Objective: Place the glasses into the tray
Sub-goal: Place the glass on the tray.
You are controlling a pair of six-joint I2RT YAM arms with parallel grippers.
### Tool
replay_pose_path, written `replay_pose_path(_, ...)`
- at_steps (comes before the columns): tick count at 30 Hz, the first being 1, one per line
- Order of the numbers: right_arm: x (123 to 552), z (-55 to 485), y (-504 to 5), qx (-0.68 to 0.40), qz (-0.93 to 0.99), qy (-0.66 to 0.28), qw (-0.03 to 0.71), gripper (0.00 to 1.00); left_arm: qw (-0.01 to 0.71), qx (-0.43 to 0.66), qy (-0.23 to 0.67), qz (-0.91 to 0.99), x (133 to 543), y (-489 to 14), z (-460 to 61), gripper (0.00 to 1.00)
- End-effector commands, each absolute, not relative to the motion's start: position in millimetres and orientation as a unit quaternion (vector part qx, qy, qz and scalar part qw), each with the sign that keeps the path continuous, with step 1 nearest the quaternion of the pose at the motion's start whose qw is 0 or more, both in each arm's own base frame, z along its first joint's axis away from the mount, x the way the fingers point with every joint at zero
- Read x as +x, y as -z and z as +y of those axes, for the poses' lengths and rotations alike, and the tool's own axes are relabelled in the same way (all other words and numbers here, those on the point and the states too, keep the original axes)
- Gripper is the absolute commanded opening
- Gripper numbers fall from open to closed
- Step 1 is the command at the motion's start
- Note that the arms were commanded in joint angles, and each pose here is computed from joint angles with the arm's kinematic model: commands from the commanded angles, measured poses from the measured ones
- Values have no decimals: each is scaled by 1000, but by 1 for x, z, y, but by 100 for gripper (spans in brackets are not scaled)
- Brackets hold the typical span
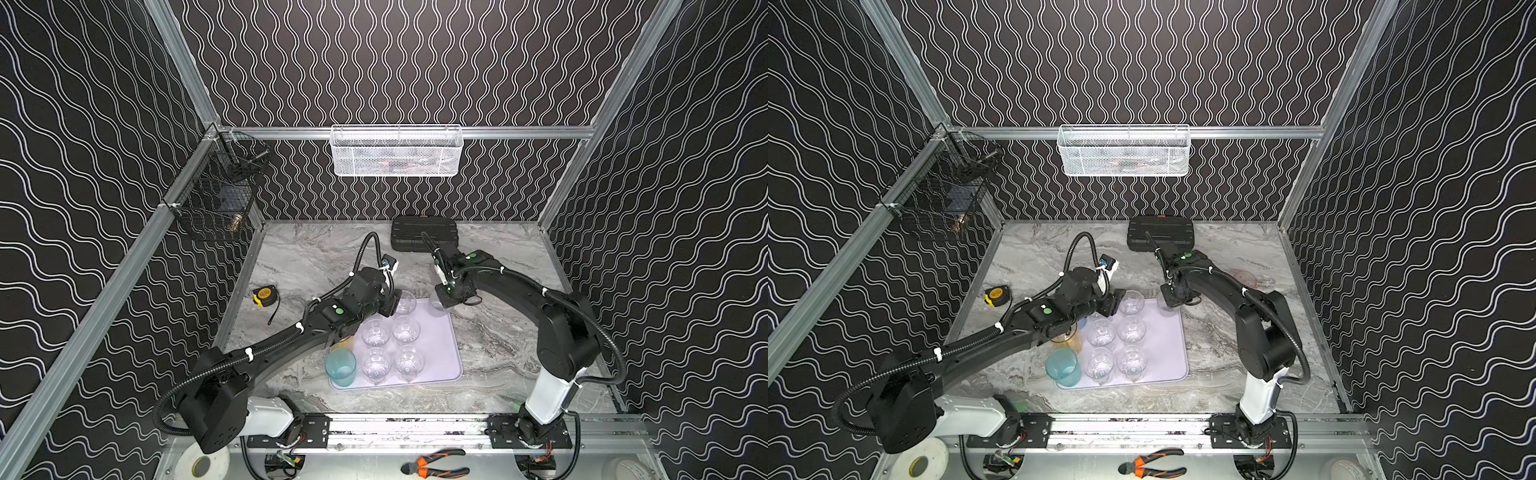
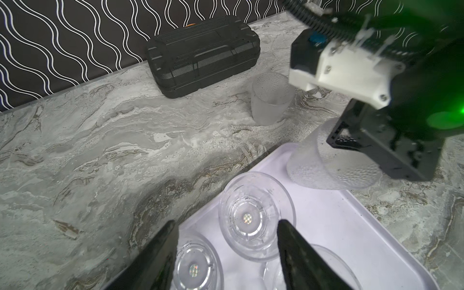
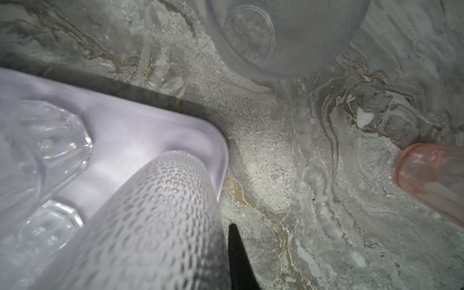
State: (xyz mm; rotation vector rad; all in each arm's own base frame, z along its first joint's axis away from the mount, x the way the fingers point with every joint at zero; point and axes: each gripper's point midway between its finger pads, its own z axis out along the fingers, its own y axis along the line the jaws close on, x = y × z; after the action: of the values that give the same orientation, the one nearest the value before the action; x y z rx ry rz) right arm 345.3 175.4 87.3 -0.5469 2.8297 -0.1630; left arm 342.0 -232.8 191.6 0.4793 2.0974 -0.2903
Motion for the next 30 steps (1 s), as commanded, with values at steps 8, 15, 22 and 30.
replay_pose_path(8, 345, 184, -71, -208, 970, 77, 101, 0, 480, 207, 111, 845, 347, -196, -236, 67)
replay_pose_path(15, 350, 186, -76, -209, 969, 82, 105, 15, 484, 210, 108, 843, 349, -197, -236, 67)
replay_pose_path(22, 355, 192, -98, -200, 969, 61, 130, 34, 487, 211, 108, 841, 350, -199, -238, 67)
replay_pose_path(30, 386, 181, -152, -121, 972, -48, 197, 41, 493, 211, 105, 837, 350, -204, -236, 67)
